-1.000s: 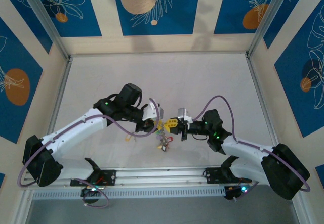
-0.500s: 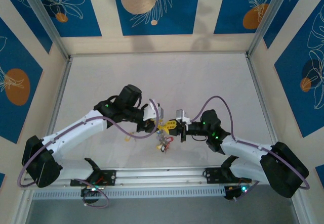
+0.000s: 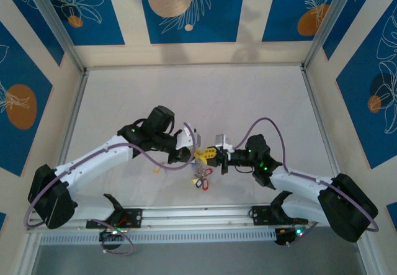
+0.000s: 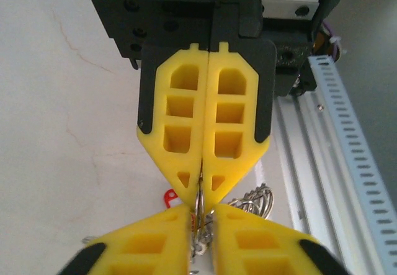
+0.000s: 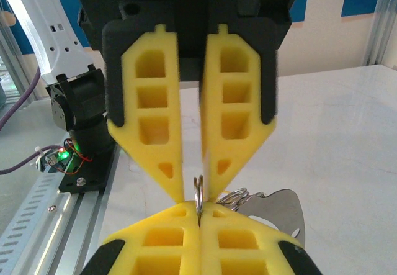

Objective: Put the keys on the keyring

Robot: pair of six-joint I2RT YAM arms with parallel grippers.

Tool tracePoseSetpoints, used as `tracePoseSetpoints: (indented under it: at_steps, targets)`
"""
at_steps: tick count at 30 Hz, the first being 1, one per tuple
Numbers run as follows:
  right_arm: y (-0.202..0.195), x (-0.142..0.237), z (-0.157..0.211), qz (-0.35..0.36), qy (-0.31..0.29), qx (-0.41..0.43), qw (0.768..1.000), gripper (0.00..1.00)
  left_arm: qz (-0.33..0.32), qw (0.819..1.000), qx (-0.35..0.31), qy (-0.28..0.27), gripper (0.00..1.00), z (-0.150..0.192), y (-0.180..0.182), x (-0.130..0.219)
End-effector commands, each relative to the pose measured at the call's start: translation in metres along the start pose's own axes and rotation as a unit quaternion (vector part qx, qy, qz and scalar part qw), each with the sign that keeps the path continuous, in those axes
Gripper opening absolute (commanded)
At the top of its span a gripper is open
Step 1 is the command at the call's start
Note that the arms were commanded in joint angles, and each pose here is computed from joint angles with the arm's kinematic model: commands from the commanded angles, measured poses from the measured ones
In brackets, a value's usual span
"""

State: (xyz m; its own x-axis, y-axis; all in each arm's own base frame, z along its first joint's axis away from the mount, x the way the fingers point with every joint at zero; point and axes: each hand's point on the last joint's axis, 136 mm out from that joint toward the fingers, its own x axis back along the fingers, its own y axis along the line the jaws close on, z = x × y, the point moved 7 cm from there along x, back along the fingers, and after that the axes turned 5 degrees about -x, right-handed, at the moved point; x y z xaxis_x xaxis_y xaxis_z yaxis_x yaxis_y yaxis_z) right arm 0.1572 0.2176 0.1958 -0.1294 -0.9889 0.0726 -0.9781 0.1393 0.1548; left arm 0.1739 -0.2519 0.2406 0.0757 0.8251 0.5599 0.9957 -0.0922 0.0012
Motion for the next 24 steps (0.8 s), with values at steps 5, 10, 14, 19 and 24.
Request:
tracePoseSetpoints:
  at_steps: [5,10,14,19,24]
  targets:
    - [0.002,-0.003,-0.024,-0.003,-0.038,0.044,0.998,0.0,0.034,0.999,0.007,-0.016,0.1,-0.003,-0.003,-0.002]
    - [0.0,-0.003,-0.026,0.006,-0.041,0.048,0.998,0.0,0.047,0.999,0.011,-0.007,0.12,0.0,-0.006,-0.003]
    - [-0.003,-0.003,-0.027,0.018,-0.042,0.05,0.998,0.0,0.055,0.998,0.014,0.003,0.11,0.002,-0.007,-0.003]
    - [-0.003,-0.003,-0.026,0.018,-0.041,0.051,0.998,0.0,0.056,0.998,0.021,0.022,0.2,0.007,-0.007,-0.004]
    - [-0.003,-0.002,-0.023,0.023,-0.04,0.048,0.998,0.0,0.045,0.999,0.016,0.026,0.19,0.008,-0.008,-0.002]
